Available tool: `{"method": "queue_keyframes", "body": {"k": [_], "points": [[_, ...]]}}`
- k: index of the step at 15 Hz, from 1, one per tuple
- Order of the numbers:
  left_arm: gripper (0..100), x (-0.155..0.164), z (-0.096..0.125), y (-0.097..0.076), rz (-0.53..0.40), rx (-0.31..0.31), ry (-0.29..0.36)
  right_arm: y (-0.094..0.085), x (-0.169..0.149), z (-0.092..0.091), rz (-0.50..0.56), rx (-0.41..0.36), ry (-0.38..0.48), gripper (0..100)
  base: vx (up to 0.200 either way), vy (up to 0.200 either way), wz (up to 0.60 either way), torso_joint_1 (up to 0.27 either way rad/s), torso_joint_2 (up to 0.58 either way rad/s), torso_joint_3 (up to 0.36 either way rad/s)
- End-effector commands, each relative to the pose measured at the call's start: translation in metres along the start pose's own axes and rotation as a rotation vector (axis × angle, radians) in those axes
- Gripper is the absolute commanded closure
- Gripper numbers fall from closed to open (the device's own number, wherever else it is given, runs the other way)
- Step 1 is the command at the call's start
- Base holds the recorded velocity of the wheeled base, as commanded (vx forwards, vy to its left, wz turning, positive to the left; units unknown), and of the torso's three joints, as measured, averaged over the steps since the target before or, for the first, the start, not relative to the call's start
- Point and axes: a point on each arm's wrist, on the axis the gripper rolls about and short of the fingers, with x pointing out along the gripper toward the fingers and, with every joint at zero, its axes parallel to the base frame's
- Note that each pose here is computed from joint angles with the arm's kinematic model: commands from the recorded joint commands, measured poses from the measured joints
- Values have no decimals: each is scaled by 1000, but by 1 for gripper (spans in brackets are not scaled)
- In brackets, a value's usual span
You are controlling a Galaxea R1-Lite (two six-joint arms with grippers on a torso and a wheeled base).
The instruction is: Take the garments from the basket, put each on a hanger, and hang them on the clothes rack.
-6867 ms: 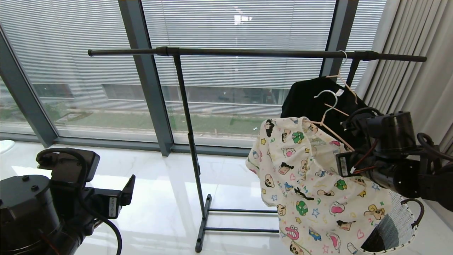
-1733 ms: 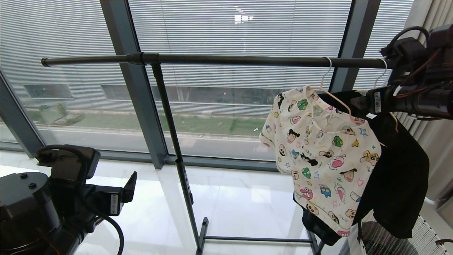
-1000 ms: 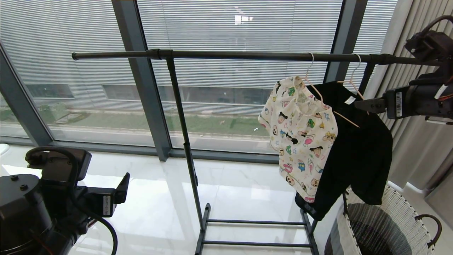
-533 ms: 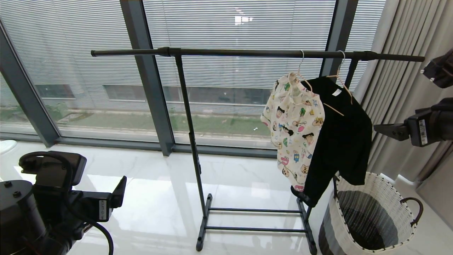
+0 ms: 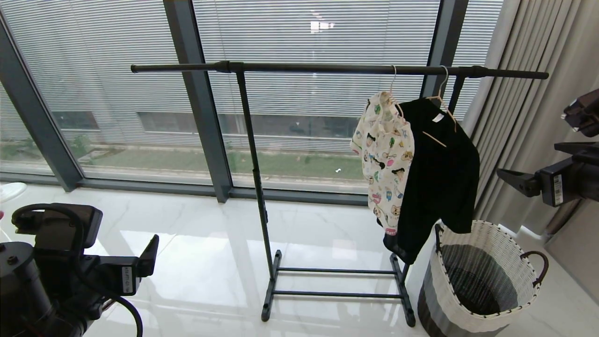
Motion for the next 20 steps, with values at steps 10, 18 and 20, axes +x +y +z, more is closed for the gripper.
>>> {"method": "queue_keyframes", "body": {"k": [10, 18, 20], "points": [[0, -1, -1, 6, 28, -10, 0, -1, -7, -5, -10, -3, 6, 0, 0, 0, 0, -123, 290, 161], [0, -3, -4, 22, 112, -45, 3, -7, -16, -15, -46, -8, 22, 0, 0, 0, 0, -187, 477, 286], [0, -6, -8, 27, 138, -49, 12, -9, -20, -16, -58, -6, 20, 0, 0, 0, 0, -159, 457, 300]]}}
